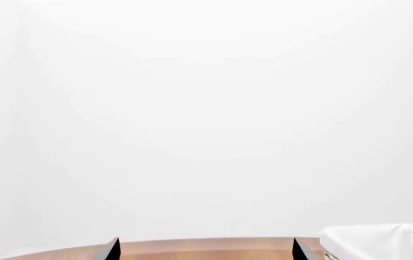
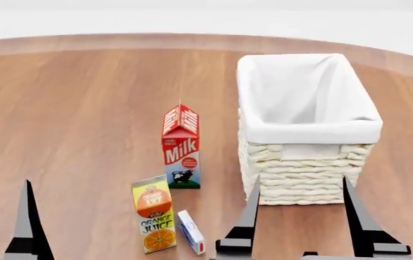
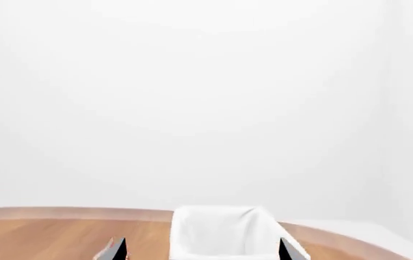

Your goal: Pick up the tomato sauce, and put it in the basket.

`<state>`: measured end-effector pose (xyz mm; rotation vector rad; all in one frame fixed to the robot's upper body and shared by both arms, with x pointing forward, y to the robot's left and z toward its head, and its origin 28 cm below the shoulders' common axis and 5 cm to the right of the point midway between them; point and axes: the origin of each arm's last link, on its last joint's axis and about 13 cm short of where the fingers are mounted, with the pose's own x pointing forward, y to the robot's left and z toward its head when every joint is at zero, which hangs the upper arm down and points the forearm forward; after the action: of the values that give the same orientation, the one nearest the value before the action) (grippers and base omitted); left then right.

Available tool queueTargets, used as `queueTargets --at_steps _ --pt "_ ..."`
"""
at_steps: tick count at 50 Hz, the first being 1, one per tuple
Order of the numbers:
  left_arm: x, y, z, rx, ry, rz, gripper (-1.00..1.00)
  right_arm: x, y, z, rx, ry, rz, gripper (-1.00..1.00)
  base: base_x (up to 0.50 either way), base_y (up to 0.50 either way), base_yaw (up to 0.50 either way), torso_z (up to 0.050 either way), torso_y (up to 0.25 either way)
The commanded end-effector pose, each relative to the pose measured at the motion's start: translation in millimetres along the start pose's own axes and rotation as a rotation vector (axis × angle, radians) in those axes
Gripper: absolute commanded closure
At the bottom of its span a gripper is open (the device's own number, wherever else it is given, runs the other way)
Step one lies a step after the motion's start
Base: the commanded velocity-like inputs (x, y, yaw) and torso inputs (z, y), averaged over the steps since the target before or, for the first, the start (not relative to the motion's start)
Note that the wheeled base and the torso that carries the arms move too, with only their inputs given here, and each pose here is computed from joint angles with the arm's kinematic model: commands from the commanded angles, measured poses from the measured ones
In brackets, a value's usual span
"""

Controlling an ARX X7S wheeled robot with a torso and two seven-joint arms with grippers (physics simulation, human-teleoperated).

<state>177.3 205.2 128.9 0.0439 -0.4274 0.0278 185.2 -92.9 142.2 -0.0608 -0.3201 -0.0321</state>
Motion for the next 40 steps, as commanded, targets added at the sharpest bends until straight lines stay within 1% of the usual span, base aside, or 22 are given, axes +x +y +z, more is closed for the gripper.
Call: queueTargets --at_steps 1,24,28,30,37,38,39,40 --pt "-0.7 -0.5 1.5 -0.004 -0.003 -0.001 -1.00 0.2 1.1 0.2 0.016 -0.005 0.023 -1.00 0.27 -0.50 0.00 0.000 0.000" --pt "-1.8 -1.1 -4.0 -0.010 0.004 -0.005 -1.00 0.7 1.4 -1.4 0.013 0.005 0.023 -1.00 0.26 -0.50 0.00 0.000 0.000" --pt "-1.8 -1.2 -3.3 -0.011 0.004 -0.005 -1.00 0.9 1.6 -2.7 0.002 0.015 0.024 -1.00 0.26 -0.50 0.00 0.000 0.000" --pt "-2.1 -1.2 -3.9 -0.011 0.005 -0.005 -1.00 1.4 1.9 -3.6 -0.006 0.027 0.022 -1.00 0.00 -0.47 0.00 0.000 0.000" --pt "-1.9 -1.0 -3.8 -0.013 0.005 -0.004 -1.00 1.4 2.0 -2.6 -0.005 0.026 0.022 -1.00 -0.46 -0.34 0.00 0.000 0.002" --pt "-2.1 -1.0 -4.1 -0.012 0.005 -0.004 -1.00 1.0 2.0 -2.2 -0.005 0.020 0.026 -1.00 -0.14 -0.34 0.00 0.000 0.000" --pt "-2.1 -1.1 -3.9 -0.013 0.006 -0.003 -1.00 -0.1 1.7 0.0 0.013 -0.015 0.027 -1.00 0.19 -0.38 0.00 0.000 0.000" --pt "-2.1 -1.1 -3.3 -0.013 0.005 -0.004 -1.00 0.1 1.3 -0.8 0.012 0.001 0.024 -1.00 0.35 -0.43 0.00 0.000 0.000"
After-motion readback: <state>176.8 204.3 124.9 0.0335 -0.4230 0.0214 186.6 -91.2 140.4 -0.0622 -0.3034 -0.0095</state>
